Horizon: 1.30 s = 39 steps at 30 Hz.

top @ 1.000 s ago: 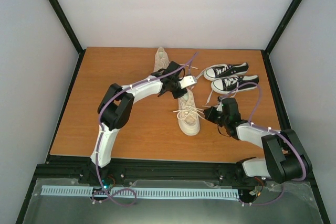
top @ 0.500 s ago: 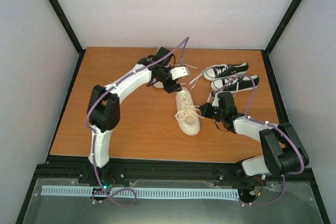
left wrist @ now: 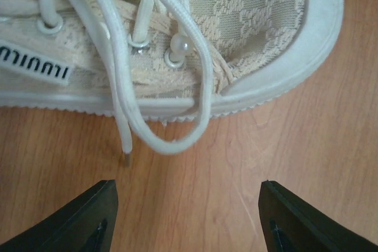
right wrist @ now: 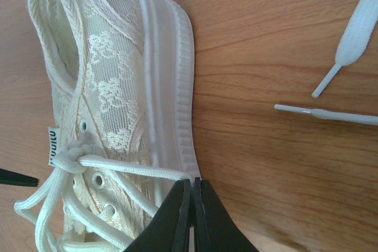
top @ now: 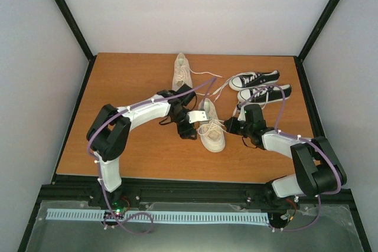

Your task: Tie the shoes

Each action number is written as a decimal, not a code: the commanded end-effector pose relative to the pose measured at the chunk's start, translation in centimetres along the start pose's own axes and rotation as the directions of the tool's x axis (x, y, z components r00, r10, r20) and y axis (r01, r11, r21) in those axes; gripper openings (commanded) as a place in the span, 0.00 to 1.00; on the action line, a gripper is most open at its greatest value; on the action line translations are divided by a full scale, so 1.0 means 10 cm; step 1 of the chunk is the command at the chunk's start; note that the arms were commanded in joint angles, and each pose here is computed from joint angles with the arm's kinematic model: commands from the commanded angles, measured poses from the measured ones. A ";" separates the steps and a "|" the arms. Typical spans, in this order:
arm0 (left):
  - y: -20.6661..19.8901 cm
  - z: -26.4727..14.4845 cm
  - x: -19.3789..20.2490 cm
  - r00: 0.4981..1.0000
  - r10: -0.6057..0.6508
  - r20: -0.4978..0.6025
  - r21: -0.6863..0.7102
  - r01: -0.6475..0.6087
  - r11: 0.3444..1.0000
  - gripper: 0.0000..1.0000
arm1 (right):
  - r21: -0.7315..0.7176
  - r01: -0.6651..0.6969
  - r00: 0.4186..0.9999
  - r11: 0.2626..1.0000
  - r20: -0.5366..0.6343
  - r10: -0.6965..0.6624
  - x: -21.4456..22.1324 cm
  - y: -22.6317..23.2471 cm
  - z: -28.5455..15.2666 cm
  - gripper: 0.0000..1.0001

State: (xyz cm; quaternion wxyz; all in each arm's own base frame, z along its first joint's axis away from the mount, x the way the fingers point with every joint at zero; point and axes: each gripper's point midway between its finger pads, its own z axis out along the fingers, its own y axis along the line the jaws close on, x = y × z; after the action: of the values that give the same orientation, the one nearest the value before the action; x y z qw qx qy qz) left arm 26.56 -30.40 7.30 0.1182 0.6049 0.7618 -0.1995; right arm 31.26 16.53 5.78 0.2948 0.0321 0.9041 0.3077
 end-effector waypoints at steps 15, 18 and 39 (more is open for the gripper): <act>0.21 0.15 -0.43 0.990 -0.048 0.132 -0.018 0.050 0.999 0.42 | 0.003 0.029 1.000 1.000 0.003 -0.029 -0.06 0.03 0.02 0.03; 0.23 0.13 -0.46 0.989 -0.040 0.143 -0.029 0.044 0.999 0.25 | 0.007 0.029 1.000 1.000 0.000 -0.029 -0.05 0.02 0.02 0.03; 0.73 0.02 0.19 0.991 -0.131 0.014 -0.141 0.131 0.981 0.01 | 0.083 -0.012 0.999 0.996 -0.036 0.016 0.12 -0.23 0.02 0.03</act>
State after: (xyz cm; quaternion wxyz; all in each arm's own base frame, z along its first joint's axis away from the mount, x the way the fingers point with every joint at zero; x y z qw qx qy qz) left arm 32.60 -28.94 5.41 0.1587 0.5407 0.8063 -0.1799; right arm 30.98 16.10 5.21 0.2856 0.0327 0.9114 0.2944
